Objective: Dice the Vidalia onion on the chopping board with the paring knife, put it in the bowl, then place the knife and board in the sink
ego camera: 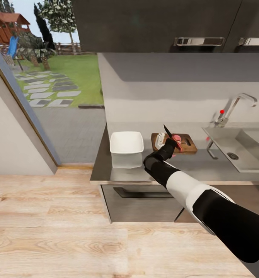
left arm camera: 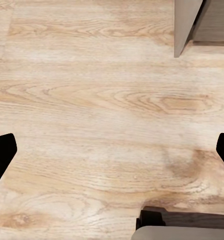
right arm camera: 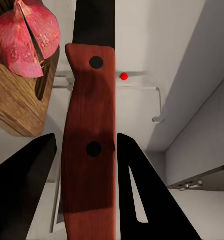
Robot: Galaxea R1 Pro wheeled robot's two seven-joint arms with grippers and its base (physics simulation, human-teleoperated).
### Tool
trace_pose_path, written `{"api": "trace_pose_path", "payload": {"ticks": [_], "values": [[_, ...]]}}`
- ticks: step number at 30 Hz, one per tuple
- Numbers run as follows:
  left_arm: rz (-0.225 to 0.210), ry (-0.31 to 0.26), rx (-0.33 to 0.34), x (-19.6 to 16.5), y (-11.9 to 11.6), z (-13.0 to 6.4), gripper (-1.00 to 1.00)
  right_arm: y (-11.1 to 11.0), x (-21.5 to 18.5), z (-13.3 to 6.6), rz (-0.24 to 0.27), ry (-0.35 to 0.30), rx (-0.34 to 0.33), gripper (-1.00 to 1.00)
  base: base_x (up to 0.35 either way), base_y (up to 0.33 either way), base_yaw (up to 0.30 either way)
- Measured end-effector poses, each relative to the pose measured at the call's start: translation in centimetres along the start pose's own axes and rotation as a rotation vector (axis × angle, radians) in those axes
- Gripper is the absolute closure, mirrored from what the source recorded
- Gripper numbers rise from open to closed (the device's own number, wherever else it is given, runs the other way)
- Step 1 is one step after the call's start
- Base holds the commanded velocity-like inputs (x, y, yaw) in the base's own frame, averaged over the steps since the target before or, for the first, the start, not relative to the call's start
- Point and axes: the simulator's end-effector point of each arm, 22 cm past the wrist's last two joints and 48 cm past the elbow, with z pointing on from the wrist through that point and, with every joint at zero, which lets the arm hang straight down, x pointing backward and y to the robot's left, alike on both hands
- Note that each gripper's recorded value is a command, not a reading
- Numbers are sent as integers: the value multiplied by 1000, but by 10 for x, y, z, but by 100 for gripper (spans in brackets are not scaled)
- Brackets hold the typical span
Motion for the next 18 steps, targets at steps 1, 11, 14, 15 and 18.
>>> {"api": "trace_pose_path", "payload": {"ticks": [1,11,14,15,18], "values": [[0,1,0,1,0,0,-100,1,0,0,-2,1,-1,100,0,0,0],[2,16,0,7,0,-1,-100,17,6,4,-28,14,-15,100,0,0,0],[2,21,0,9,0,-1,-100,21,6,5,-32,15,-19,100,0,0,0],[2,22,-1,9,0,-1,-100,22,6,5,-33,15,-20,100,0,0,0],[3,27,0,11,0,-1,-100,26,6,6,-37,15,-24,100,0,0,0]]}}
